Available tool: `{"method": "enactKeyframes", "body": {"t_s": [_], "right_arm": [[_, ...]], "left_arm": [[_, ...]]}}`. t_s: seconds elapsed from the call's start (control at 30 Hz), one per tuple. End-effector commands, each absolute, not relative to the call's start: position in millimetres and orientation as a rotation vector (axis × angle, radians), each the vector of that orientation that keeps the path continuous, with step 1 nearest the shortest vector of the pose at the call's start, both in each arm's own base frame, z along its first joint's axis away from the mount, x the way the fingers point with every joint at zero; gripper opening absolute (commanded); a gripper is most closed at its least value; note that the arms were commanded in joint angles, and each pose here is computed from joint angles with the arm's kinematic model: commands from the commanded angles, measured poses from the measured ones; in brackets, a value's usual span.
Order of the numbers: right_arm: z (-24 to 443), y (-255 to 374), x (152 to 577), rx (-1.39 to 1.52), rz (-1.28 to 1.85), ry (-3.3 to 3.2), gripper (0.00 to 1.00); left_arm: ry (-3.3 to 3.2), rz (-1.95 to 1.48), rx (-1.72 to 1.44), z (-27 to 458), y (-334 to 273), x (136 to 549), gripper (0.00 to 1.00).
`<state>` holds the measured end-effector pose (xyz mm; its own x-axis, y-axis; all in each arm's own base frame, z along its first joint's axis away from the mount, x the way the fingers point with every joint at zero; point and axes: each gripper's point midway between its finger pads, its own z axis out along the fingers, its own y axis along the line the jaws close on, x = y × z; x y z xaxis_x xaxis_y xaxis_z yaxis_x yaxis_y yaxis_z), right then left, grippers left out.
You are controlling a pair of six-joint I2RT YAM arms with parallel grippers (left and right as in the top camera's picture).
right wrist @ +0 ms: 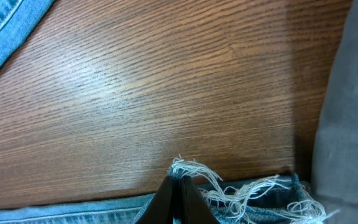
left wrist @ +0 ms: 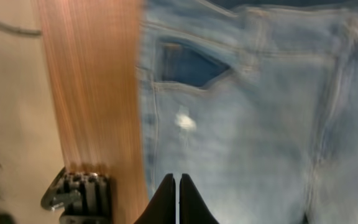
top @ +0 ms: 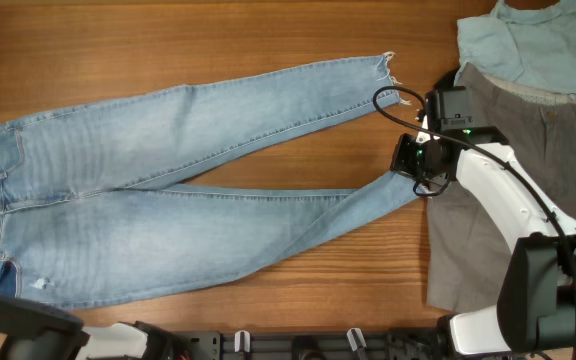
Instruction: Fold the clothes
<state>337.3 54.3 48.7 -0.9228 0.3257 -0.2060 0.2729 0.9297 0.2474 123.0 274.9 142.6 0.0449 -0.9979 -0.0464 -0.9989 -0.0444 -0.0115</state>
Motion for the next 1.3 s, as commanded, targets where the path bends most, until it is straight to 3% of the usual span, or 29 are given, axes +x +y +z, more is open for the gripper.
{"method": "enactKeyframes", "body": {"t_s": [0.0,0.07,0.17,0.3,0.43,0.8,0.83,0.87,0.93,0.97,1.13,1.27], "right_arm": [[65,58,346,0.441,0.341,2.800,0.04],[65,58,346,0.447,0.341,2.798,0.04],[65,58,347,0.463,0.344,2.795,0.04],[65,58,347,0.465,0.345,2.792,0.04],[65,58,348,0.464,0.345,2.790,0.04],[66,58,349,0.503,0.351,2.782,0.04],[66,58,349,0.502,0.350,2.782,0.04],[66,58,349,0.502,0.348,2.782,0.04],[66,58,349,0.502,0.348,2.782,0.04],[66,58,349,0.502,0.348,2.782,0.04],[66,58,348,0.502,0.348,2.783,0.04],[66,58,348,0.503,0.348,2.784,0.05]], "left_arm": [[1.897,-0.098,-2.398,100,284,94,0.17],[1.879,-0.097,-2.343,83,293,94,0.40],[1.865,-0.060,-2.289,68,303,98,0.52],[1.912,-0.006,-2.077,59,335,113,0.54],[1.926,0.045,-2.065,44,350,112,0.61],[1.983,0.019,-2.120,-9,355,109,0.68],[1.983,0.017,-2.120,-12,356,109,0.66],[1.987,0.011,-2.125,-15,355,109,0.56],[1.999,-0.008,-2.140,-17,350,109,0.12],[2.003,-0.023,-2.146,-17,347,109,0.04],[1.997,-0.027,-2.170,-1,340,106,0.04],[1.915,-0.006,-2.138,45,345,117,0.04]]}}
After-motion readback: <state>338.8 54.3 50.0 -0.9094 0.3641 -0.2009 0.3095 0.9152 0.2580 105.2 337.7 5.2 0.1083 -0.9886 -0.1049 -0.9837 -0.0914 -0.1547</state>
